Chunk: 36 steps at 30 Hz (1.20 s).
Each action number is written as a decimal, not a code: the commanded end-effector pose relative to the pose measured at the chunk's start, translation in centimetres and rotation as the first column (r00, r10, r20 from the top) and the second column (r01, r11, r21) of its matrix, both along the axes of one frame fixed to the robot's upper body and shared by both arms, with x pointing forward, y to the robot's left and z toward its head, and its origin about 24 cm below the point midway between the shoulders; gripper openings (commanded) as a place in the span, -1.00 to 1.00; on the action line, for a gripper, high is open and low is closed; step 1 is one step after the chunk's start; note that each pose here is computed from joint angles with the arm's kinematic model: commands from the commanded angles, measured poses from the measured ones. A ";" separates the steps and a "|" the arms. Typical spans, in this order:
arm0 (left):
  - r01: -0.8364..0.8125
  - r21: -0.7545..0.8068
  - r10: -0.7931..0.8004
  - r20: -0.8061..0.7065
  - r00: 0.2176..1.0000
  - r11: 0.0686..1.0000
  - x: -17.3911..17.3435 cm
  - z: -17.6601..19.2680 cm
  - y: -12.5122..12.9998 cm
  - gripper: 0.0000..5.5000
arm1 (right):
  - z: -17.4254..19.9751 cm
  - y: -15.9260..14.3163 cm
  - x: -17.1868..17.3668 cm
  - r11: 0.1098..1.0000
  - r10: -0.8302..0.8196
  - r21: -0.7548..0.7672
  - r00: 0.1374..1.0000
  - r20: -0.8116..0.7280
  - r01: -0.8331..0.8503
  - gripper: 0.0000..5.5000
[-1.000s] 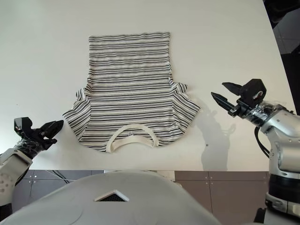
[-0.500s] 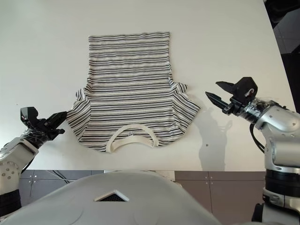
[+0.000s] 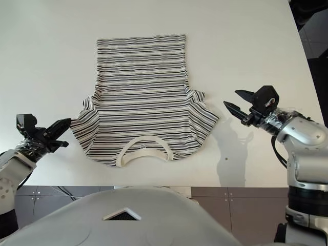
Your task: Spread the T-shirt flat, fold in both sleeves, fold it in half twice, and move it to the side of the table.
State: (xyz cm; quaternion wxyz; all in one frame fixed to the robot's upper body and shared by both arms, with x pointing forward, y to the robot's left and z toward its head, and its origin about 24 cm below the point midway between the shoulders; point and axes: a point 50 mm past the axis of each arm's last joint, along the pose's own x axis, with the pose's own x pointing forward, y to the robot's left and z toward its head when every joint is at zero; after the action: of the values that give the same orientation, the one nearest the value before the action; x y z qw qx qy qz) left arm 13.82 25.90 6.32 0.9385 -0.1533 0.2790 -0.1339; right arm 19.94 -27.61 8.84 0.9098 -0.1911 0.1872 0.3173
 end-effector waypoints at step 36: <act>0.638 0.634 -0.765 -0.111 0.634 0.437 -4.0 -4.7 -7.3 -0.72 | -2.0 -0.8 -2.9 0.895 -0.172 0.326 0.912 -0.373 0.303 -0.21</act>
State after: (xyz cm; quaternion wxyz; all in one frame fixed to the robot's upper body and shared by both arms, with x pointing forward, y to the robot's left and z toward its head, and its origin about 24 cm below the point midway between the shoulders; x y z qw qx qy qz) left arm 11.10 17.97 3.02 0.8207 0.3094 0.2074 -0.4333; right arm 17.25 -28.14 6.58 0.9170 0.0333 0.2836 0.2785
